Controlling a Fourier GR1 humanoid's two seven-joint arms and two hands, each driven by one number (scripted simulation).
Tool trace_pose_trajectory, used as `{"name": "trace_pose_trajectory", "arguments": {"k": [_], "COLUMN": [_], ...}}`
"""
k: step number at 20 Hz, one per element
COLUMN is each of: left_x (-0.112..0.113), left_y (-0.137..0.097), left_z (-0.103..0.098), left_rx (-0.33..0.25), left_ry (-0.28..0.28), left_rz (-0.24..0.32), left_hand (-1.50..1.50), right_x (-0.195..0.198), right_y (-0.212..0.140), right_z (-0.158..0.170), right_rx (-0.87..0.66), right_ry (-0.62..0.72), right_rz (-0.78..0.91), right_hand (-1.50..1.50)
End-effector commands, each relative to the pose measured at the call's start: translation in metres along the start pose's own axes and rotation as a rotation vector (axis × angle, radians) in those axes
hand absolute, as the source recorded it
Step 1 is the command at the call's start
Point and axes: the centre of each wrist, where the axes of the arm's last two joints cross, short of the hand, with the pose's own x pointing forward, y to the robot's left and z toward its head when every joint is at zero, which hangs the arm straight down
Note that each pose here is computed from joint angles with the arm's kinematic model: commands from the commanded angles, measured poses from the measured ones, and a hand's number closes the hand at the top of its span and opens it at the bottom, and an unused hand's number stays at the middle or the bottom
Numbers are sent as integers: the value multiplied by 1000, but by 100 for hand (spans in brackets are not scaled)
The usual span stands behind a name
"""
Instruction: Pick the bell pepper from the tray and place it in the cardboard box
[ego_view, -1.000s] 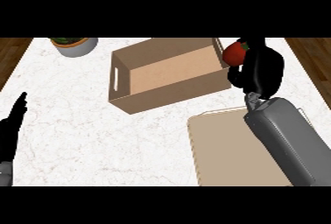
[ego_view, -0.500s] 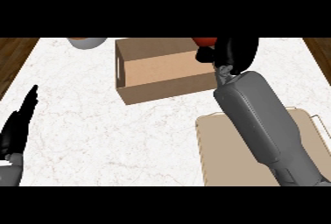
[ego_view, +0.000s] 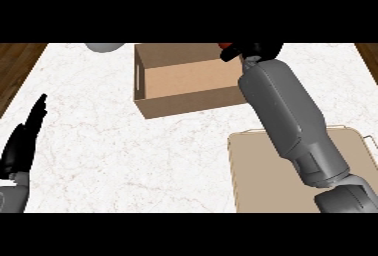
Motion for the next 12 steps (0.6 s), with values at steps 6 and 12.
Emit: {"name": "trace_pose_trajectory", "arguments": {"k": [6, 12], "left_x": [10, 10], "left_y": [-3, -12], "left_z": [-8, -9], "left_rx": [-15, -4], "left_ry": [-22, -26], "left_rz": [-1, 7], "left_hand": [0, 0], "right_x": [-39, -42], "right_y": [15, 22], "right_z": [-32, -33], "right_rx": [28, 13], "right_ry": [222, 153], "right_rz": [-125, -171], "right_hand": [-150, -150]}}
